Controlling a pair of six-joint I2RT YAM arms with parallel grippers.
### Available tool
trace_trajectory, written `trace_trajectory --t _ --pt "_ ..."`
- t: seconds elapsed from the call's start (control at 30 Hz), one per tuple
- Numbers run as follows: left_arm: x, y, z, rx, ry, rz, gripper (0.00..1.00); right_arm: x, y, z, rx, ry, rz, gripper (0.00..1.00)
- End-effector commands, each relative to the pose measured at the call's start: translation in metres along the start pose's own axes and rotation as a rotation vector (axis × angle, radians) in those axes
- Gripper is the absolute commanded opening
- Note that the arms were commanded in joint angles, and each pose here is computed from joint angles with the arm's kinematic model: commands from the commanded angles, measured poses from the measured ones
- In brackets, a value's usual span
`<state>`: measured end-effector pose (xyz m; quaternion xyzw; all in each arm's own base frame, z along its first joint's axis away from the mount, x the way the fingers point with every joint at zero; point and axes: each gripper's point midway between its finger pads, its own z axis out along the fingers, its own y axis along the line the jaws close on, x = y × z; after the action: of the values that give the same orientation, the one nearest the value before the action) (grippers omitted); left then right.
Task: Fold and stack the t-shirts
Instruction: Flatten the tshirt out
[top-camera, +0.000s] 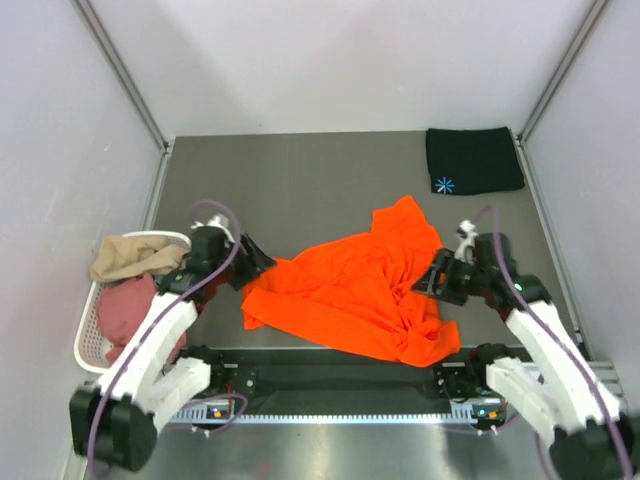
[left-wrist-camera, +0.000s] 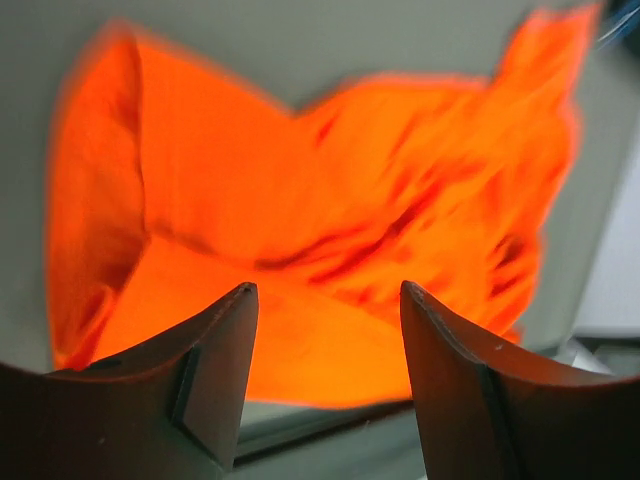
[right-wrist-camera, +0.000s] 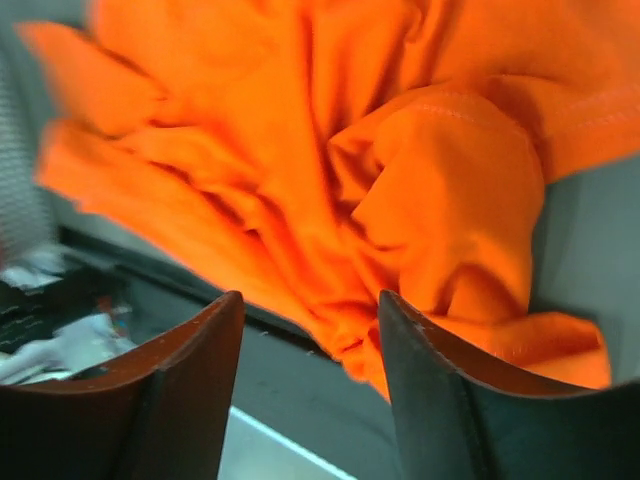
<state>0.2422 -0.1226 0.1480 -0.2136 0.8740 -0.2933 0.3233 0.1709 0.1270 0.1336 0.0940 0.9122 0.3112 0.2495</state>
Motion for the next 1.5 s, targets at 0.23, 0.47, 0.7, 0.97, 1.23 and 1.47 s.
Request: trace_trajectory --t 0.23,0.47,0.7,0.97,1.23,1.47 --pt "0.046 0.041 0.065 -0.321 0.106 0.025 0.72 -0.053 -0.011 0.097 0.405 -0.046 -0.231 0.66" --pt "0.018 0.049 0.080 -0.454 0.035 0.075 0.76 -0.080 -0.017 0.110 0.551 -0.049 -0.326 0.76" --pt "-0.027 0.023 0.074 -0.517 -0.005 0.165 0.78 -0.104 -0.028 0.107 0.614 0.067 -0.380 0.92" --pt "-0.005 0.059 0.101 -0.567 0.224 0.160 0.80 -0.096 -0.041 0.126 0.572 0.165 -0.412 0.90" --pt "0.017 0.076 0.120 -0.568 0.341 0.172 0.51 -0.099 -0.050 0.151 0.535 0.173 -0.388 0.71" --pt "-0.002 0.076 0.131 -0.572 0.316 0.159 0.01 -0.113 -0.062 0.168 0.512 0.164 -0.360 0.34"
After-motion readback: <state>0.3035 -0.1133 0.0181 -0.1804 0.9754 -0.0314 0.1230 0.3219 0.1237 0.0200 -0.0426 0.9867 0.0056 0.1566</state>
